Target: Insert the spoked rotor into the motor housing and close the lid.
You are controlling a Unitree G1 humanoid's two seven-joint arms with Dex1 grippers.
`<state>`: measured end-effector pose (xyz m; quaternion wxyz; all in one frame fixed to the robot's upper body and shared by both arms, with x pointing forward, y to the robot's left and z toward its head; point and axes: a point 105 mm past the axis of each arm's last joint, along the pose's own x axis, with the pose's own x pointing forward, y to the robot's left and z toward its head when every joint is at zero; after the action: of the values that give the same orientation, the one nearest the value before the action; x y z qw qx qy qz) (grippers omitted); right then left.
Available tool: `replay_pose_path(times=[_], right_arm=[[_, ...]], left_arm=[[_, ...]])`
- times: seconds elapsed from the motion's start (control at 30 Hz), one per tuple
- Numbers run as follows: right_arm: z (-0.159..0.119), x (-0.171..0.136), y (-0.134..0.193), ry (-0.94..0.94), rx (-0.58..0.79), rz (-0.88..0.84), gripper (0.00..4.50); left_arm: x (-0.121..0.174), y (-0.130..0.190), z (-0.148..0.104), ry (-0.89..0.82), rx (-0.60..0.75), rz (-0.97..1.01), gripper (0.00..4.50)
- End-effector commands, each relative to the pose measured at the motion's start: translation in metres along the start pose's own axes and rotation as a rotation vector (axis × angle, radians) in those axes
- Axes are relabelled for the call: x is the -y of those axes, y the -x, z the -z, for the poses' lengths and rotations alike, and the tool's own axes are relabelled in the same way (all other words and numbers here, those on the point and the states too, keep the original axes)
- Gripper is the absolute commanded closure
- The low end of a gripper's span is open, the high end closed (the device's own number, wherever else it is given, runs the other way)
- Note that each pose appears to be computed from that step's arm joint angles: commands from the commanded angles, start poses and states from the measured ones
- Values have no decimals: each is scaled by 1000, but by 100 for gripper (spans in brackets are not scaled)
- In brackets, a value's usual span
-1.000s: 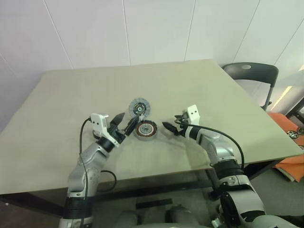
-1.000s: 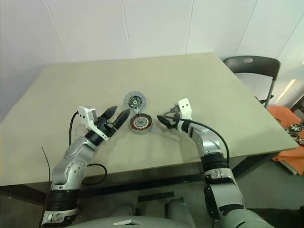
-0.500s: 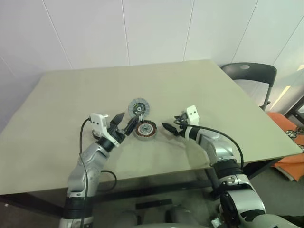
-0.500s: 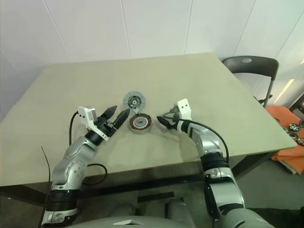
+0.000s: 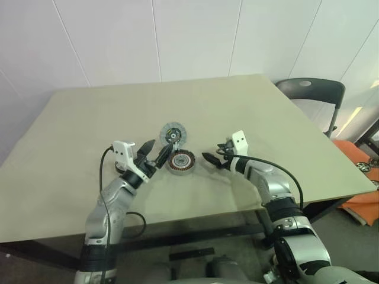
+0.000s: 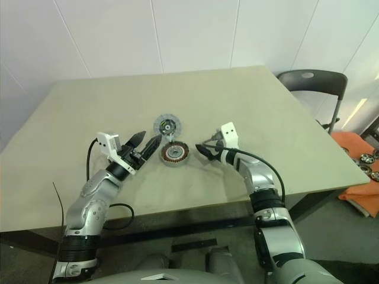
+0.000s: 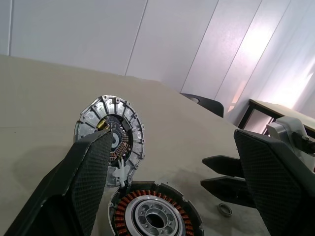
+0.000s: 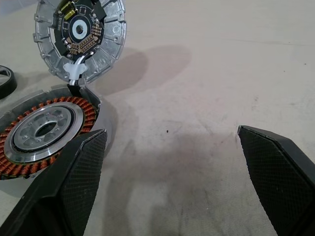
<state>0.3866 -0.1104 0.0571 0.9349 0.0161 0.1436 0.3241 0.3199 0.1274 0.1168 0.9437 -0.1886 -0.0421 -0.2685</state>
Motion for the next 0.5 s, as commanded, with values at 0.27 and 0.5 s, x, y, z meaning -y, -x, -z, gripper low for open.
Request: replay_pose_path(times=[0.27, 0.5], right_arm=[[-18, 0, 1, 34, 56, -3, 6], [-18, 1, 2, 38, 55, -1, 6]], left_arm=[[4, -5, -10, -32, 33, 20, 32], [4, -6, -9, -33, 33, 20, 32]])
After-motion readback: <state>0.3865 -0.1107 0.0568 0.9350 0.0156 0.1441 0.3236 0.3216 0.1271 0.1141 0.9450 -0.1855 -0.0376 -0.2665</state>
